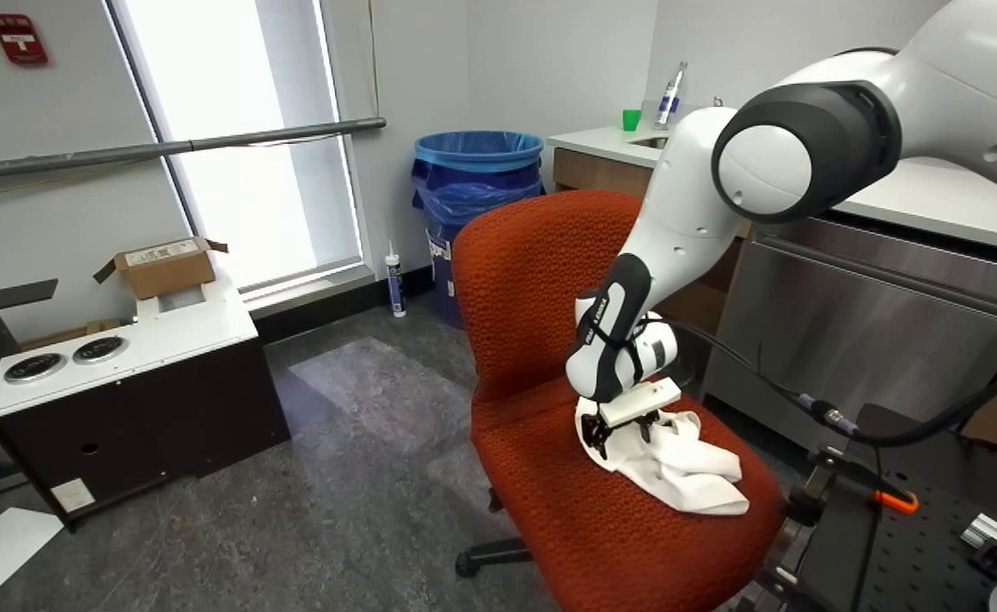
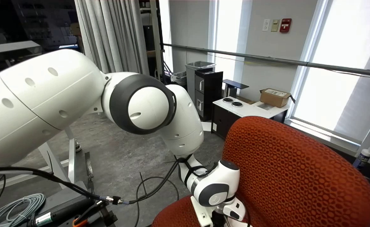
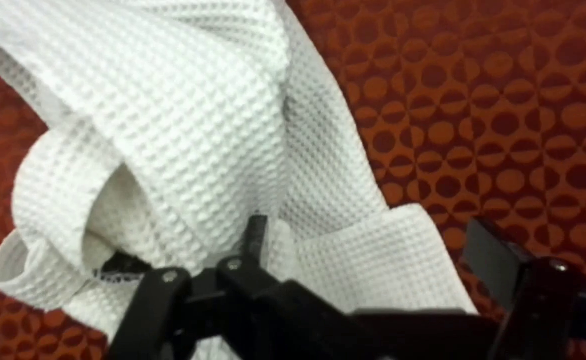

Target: Move the white towel to the backrest of the chair

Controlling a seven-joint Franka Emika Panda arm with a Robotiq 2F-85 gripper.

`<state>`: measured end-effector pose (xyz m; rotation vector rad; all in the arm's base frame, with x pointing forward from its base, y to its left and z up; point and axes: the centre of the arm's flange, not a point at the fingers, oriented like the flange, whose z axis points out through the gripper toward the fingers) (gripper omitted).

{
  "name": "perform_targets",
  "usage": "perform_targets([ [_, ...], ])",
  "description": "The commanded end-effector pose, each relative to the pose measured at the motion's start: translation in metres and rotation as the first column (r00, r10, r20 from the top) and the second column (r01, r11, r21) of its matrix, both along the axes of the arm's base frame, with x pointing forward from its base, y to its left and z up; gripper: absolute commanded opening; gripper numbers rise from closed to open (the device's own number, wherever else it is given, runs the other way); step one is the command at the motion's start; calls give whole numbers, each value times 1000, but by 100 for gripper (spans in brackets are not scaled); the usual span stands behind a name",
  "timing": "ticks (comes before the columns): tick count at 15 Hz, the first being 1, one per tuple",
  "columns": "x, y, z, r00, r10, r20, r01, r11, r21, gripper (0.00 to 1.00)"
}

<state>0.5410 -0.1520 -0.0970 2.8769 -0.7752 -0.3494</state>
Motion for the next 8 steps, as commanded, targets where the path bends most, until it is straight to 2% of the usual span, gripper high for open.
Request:
perform_targets([
  [1,13,-26,25,999,-20,29,21,1000,-10,100],
  [3,15,-40,34,998,-46,48,47,999,-21,100],
  [5,17,-53,38,988,-140,65,142,990,-14,100],
  [8,18,-67,30,957,-285,59,285,958,23,100],
])
